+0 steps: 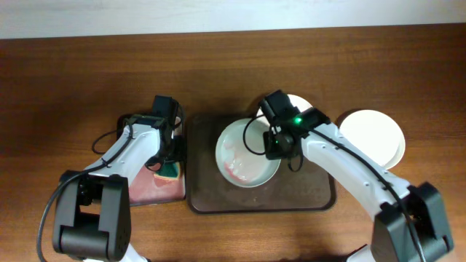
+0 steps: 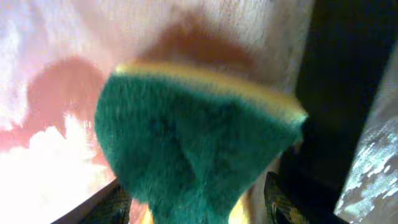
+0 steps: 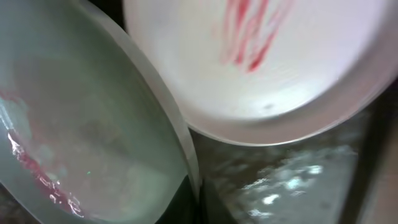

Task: Clean dirty plates on tray and stack at the side
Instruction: 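Carry the pale green plate right and stack it on the cleaned plate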

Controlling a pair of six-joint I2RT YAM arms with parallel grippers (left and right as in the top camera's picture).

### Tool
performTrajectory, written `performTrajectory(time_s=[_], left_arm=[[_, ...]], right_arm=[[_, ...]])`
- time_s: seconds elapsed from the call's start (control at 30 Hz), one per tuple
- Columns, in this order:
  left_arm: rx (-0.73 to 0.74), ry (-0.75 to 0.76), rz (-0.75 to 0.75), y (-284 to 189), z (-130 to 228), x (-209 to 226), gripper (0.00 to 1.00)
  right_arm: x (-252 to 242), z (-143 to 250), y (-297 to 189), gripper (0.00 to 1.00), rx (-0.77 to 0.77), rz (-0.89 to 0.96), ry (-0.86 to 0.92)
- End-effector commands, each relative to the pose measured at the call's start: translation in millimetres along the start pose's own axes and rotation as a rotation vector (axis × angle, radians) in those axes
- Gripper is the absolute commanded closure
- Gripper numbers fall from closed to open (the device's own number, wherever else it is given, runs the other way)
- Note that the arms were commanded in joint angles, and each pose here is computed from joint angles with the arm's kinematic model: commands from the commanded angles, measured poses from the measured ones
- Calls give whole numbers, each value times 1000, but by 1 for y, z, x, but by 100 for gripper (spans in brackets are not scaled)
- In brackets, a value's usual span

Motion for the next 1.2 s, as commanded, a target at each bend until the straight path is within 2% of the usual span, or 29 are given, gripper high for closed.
performTrajectory(time_s=[0.0, 0.2, 0.23, 0.3, 0.37, 0.4, 0.47, 0.57, 0.63, 0.67, 0.7, 0.77, 0.9, 1.1, 1.13, 1.17], left_arm=[[-21, -7, -60, 7, -5, 10, 31], [-8, -18, -69, 25, -8, 11, 30], [-11, -18, -69, 26, -9, 11, 34], [-27, -20, -68, 26, -13, 11, 51], [-48, -23, -68, 26, -17, 11, 82], [-52, -23, -67, 26, -18, 11, 91], [-58, -24, -71, 25, -19, 11, 100], [-84, 14, -71, 19, -29, 12, 100], [-95, 35, -77, 10, -37, 13, 100], [-92, 36, -79, 6, -38, 13, 93], [-81, 37, -74, 3, -38, 13, 65], [-3, 46, -32, 4, -22, 8, 36], [113, 53, 51, 3, 2, -2, 33], [202, 58, 54, 0, 20, -2, 30], [203, 59, 54, 0, 21, -2, 33], [203, 59, 54, 0, 21, -2, 41]], right_arm=[[-14, -25, -41, 96, -192, 88, -7], [-25, -30, -68, 96, -286, 120, -16], [-26, -30, -69, 96, -293, 131, -20], [-26, -30, -72, 96, -329, 180, -39], [-23, -29, -80, 96, -400, 260, -86], [-19, -28, -83, 96, -431, 285, -108], [-13, -26, -90, 96, -482, 324, -139], [0, -19, -101, 96, -567, 371, -199], [5, -16, -101, 96, -569, 362, -213], [5, -16, -101, 96, -569, 362, -213], [5, -16, -101, 96, -569, 362, -213], [5, -16, -101, 96, -571, 360, -212], [5, -16, -101, 96, -572, 360, -211], [5, -17, -103, 96, -572, 359, -211], [5, -17, -103, 96, -572, 359, -211], [5, -17, -103, 96, -572, 359, -211]])
Point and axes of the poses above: each gripper's point midway between its finger pads, its own y axis out along the fingers, its own x axis along the line the jaws close on, z = x × y, the point moved 4 cm from there along -y, back along the fingers, and after that the axes turned 14 degrees about y, right-handed, at the moved point
